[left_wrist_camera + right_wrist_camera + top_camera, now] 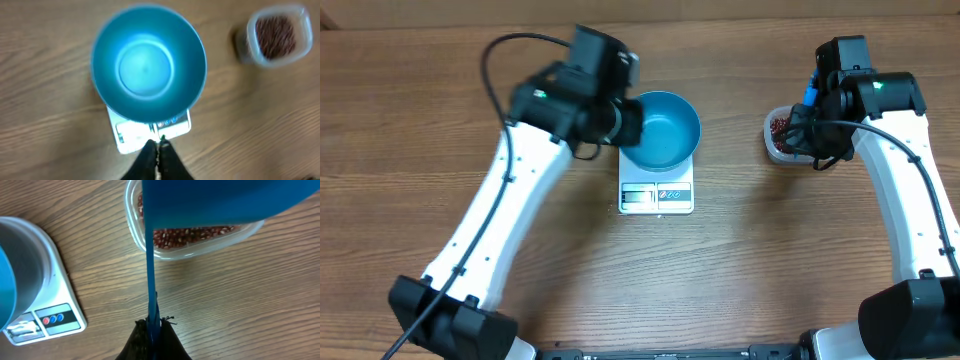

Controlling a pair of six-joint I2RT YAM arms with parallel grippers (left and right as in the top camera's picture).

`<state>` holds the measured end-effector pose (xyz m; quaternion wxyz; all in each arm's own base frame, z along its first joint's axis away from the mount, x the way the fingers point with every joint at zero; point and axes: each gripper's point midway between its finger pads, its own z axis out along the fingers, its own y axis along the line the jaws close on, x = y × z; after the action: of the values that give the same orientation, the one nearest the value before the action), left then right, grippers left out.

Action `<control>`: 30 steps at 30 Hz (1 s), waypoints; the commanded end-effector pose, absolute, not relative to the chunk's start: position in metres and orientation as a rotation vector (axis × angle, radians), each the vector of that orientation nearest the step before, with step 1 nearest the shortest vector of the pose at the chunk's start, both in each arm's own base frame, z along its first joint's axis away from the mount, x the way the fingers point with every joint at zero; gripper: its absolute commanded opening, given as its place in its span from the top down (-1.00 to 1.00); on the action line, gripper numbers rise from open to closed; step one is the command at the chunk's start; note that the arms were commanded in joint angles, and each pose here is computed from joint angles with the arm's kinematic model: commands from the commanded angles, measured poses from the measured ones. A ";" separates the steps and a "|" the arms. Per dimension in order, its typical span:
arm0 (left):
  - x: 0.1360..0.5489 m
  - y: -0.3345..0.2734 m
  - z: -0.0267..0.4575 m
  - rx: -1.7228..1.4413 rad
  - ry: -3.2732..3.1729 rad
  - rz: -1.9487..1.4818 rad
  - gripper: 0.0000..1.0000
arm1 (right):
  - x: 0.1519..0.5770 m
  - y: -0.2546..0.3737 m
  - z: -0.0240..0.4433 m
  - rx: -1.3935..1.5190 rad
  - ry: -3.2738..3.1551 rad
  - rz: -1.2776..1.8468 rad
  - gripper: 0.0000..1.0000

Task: Scoop item into bowl and weigh 150g on scale
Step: 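Carry the scoop with the right gripper to the bean tub, then move the left gripper down to the scale's buttons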

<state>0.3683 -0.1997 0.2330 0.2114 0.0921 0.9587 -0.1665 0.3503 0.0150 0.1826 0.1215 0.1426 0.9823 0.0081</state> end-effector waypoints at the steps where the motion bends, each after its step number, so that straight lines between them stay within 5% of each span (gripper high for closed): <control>1: 0.365 -0.209 0.211 0.333 2.692 -0.300 0.92 | 0.355 0.007 0.187 0.453 2.833 -0.024 0.93; 13: 0.333 -0.244 0.107 0.846 2.868 -0.022 0.92 | 0.359 0.007 0.176 0.448 2.861 -0.034 0.92; 30: 0.290 -0.232 0.112 1.079 2.607 -0.045 0.91 | 0.359 0.005 0.173 0.446 2.867 -0.054 0.93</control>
<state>0.3027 -0.2420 0.1031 0.1267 0.3398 0.9318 -0.0187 0.3559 0.0088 0.1712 0.1131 0.1498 0.9822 -0.0118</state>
